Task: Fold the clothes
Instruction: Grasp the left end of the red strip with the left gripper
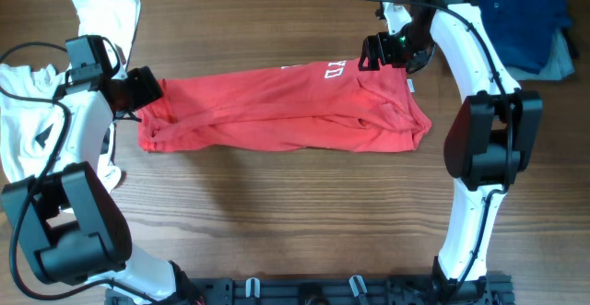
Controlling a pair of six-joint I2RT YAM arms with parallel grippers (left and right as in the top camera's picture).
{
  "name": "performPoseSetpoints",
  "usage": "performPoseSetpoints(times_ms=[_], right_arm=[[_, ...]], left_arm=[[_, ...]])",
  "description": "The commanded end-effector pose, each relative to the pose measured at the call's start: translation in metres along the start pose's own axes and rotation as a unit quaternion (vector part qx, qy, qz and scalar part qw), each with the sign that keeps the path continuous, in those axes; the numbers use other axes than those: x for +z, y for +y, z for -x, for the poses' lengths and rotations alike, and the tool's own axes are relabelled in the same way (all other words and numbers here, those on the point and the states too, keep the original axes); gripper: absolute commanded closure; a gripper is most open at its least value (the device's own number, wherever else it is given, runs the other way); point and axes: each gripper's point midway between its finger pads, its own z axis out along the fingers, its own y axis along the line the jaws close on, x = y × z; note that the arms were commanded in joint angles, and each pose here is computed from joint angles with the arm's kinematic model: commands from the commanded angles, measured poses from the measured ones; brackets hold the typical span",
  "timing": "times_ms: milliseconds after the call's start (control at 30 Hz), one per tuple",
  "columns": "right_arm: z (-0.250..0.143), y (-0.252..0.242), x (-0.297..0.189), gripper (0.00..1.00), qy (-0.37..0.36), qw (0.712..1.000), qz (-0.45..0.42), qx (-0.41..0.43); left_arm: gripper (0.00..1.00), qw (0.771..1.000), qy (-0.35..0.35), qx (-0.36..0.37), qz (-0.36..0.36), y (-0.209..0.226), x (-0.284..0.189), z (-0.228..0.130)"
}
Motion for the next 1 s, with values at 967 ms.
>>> performPoseSetpoints(times_ms=[967], right_arm=[[0.005, 0.008, -0.015, 0.13, -0.016, 1.0, 0.008, -0.005]], left_arm=[[0.2, 0.989, 0.075, 0.119, -0.043, -0.005, 0.04, -0.037]])
